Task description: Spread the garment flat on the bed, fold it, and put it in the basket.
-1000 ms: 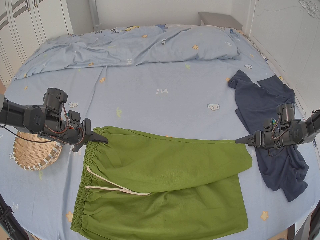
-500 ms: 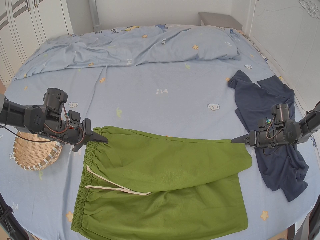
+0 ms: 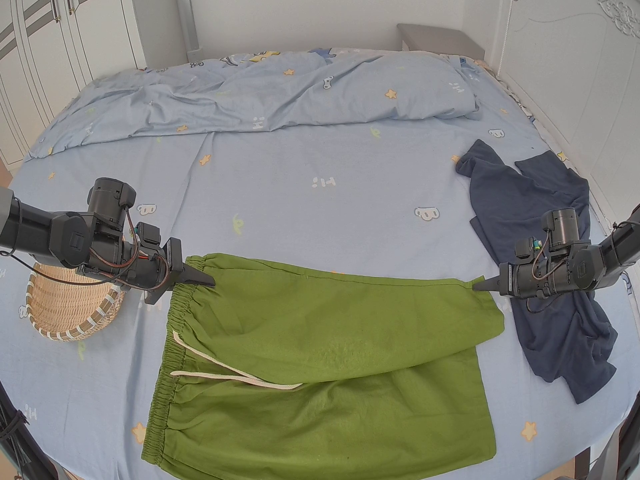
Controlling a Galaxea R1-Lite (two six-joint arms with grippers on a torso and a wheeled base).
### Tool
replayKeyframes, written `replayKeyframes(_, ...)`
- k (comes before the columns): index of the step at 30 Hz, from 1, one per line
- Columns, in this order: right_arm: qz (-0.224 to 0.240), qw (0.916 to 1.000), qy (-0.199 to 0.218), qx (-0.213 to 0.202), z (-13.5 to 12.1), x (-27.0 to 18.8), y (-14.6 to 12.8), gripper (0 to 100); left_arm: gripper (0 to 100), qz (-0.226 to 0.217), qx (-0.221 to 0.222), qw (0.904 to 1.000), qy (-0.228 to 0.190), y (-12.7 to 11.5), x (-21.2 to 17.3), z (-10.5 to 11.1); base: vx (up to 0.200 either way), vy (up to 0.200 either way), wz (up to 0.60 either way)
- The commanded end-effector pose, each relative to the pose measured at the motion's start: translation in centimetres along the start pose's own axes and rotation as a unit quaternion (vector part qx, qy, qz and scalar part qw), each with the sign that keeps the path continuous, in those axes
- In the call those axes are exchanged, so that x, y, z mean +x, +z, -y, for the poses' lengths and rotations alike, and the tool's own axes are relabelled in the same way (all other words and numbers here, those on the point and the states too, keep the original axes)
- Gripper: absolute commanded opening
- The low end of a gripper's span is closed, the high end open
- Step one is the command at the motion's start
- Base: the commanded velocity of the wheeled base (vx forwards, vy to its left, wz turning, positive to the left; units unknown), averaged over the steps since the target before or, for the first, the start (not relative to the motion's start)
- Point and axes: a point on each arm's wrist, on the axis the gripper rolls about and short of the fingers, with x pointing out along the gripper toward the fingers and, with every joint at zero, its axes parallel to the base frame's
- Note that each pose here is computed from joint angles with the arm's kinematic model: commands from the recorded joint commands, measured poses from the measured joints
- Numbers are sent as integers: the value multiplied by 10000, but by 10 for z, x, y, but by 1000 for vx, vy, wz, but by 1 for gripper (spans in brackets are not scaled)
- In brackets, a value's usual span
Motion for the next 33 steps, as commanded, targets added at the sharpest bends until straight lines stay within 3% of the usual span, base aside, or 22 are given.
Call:
replayKeyframes(1, 179, 9997, 32, -138, -12, -13, 6, 0, 0, 15, -18, 10000, 15, 1, 0, -2, 0, 0, 0)
replayKeyframes(6, 529, 9980, 102, -336, -32, -28, 23, 0, 0, 116, 22, 9999, 5, 4, -2, -3, 0, 0, 0)
replayKeyframes(8, 869, 9949, 208, -474, -48, -38, 44, 0, 0, 223, 86, 9997, -23, 6, -2, -3, 0, 0, 0)
replayKeyframes(10, 869, 9949, 208, -474, -48, -38, 44, 0, 0, 223, 86, 9997, -23, 6, -2, -3, 0, 0, 0)
replayKeyframes(11, 1075, 9919, 332, -594, -62, -40, 59, 0, 0, 261, 92, 9996, -23, 7, -3, -4, 0, 0, 0)
replayKeyframes(15, 1309, 9879, 290, -784, -78, -37, 75, 0, 0, 341, 89, 9994, 6, 9, -4, -8, 0, 0, 0)
replayKeyframes(33, 1819, 9757, 363, -1167, -96, -12, 119, 0, 0, 1093, 426, 9930, -117, 21, -3, -33, 0, 0, 0)
